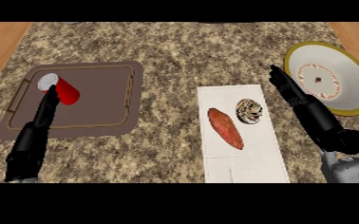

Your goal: Pick the cupcake from the placemat and place it in the bowl

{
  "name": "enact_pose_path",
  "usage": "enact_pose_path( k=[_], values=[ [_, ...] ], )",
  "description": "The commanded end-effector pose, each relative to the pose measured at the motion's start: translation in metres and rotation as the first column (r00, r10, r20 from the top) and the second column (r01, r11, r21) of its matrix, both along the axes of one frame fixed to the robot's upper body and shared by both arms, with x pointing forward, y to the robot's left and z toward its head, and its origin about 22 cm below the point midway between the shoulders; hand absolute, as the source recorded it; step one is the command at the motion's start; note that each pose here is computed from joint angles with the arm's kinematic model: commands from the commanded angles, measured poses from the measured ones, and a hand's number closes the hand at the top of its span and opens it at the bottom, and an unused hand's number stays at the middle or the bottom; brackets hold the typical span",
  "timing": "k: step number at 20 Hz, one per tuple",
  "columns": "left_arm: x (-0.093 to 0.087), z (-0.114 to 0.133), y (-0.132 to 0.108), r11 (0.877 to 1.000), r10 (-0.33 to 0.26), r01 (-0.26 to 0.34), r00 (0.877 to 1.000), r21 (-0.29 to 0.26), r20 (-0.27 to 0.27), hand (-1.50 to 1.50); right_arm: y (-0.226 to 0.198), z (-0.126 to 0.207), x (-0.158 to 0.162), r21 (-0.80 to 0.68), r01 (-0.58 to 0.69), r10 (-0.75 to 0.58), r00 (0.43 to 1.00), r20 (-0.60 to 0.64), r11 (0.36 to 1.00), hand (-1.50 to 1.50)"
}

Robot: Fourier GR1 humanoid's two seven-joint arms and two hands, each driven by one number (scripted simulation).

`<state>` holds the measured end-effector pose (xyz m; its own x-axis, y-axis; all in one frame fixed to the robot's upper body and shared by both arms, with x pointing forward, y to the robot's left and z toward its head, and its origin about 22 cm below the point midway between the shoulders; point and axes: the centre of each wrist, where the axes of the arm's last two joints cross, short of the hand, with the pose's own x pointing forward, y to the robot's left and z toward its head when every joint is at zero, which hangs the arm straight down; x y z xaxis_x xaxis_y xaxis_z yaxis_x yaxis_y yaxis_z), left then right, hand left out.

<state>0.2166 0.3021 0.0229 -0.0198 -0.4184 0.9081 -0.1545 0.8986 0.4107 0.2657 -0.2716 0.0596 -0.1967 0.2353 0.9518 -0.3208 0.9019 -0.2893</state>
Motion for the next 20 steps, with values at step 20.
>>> enact_pose_path(
  k=[20],
  values=[
    [0.065, 0.057, 0.035, 0.965, 0.048, 0.002, 0.982, -0.263, 0.184, 0.00, 0.140, 0.042, -0.033, -0.311, 0.404, -0.251, 0.866, 0.433, 0.860, -1.50]
  ],
)
